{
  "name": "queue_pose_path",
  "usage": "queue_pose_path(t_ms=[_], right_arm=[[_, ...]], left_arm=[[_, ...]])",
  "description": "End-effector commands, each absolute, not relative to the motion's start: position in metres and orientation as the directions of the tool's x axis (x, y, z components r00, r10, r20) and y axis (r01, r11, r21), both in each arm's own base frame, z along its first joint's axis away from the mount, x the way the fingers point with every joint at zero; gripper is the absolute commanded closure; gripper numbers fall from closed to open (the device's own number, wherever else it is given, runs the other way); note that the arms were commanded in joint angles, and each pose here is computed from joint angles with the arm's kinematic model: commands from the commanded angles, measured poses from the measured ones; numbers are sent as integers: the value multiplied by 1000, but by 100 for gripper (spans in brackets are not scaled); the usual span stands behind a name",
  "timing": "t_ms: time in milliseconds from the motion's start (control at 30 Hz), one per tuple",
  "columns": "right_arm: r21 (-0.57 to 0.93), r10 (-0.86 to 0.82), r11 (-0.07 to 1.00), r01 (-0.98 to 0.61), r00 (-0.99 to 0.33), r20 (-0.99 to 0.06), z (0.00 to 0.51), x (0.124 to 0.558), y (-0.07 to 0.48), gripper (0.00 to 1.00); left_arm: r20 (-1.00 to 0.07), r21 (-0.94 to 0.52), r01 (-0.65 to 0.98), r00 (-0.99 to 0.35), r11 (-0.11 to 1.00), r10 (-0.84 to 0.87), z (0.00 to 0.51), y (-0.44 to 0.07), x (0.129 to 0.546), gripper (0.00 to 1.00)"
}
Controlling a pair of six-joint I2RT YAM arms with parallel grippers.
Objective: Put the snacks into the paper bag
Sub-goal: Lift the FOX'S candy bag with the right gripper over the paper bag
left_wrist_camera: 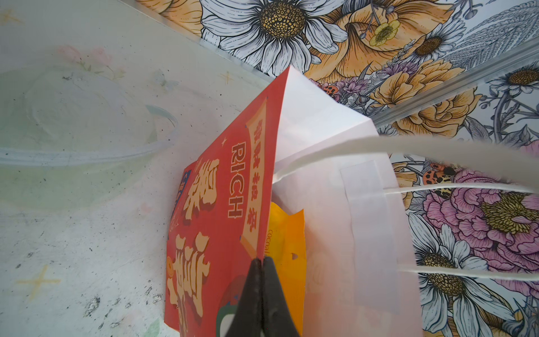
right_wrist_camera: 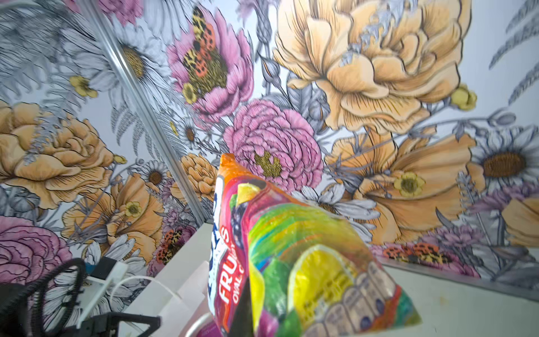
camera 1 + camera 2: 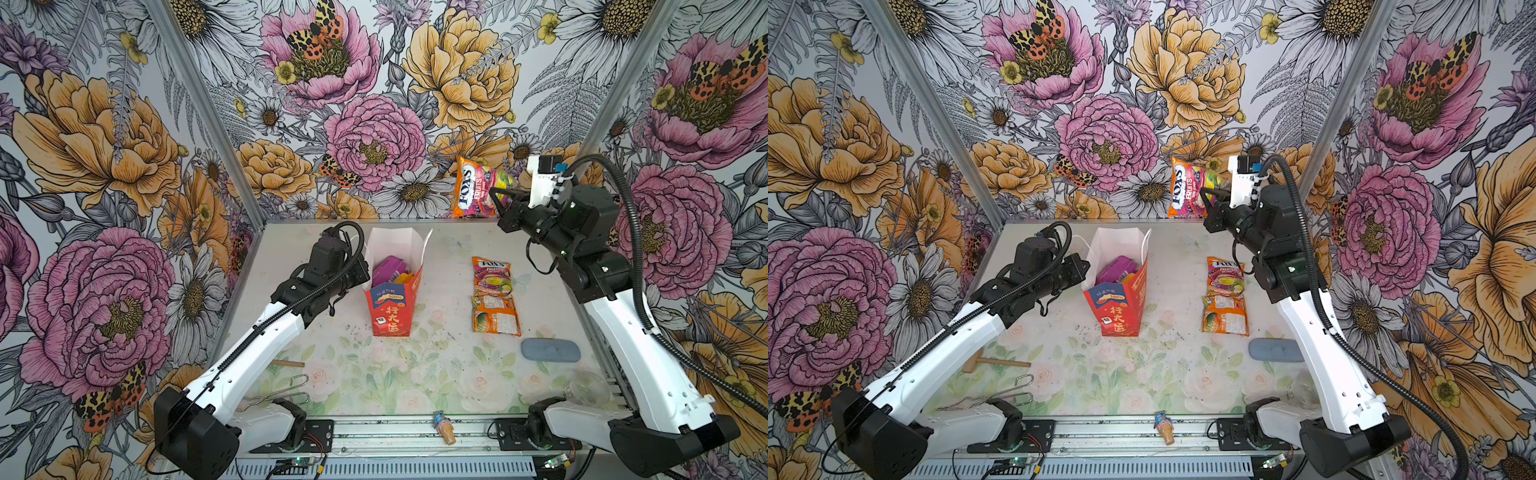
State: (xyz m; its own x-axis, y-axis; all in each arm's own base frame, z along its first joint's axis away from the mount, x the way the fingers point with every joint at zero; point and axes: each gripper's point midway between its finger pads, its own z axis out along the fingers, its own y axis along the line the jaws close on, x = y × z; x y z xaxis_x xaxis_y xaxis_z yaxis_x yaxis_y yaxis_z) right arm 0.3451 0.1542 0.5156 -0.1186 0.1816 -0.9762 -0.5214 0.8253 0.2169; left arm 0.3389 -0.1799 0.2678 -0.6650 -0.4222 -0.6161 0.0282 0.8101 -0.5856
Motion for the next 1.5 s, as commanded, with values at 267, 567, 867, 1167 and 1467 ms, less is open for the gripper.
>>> queue_pose_path(t_ms=[267, 567, 867, 1167, 1467], right_arm=[[28, -6, 721, -692, -47, -999, 547, 339, 253, 100], [-161, -303, 714, -681, -93, -948, 492, 364, 312, 100], [-267, -466, 710, -652, -151, -872, 440, 386, 315, 100], [-404, -626, 621, -672, -115, -772, 403, 386, 318, 100], [-496, -736, 528, -689, -81, -672, 372, 382, 327, 100]], left_arm=[[-612, -581, 18, -668, 814, -423, 265, -176, 337, 100], [-612, -585, 20, -667, 811, -425, 266, -175, 335, 100], [-613, -584, 16, -664, 812, -427, 264, -172, 333, 100], [-612, -587, 17, -663, 809, -431, 265, -170, 333, 100], [-611, -591, 17, -662, 807, -434, 266, -170, 333, 100]])
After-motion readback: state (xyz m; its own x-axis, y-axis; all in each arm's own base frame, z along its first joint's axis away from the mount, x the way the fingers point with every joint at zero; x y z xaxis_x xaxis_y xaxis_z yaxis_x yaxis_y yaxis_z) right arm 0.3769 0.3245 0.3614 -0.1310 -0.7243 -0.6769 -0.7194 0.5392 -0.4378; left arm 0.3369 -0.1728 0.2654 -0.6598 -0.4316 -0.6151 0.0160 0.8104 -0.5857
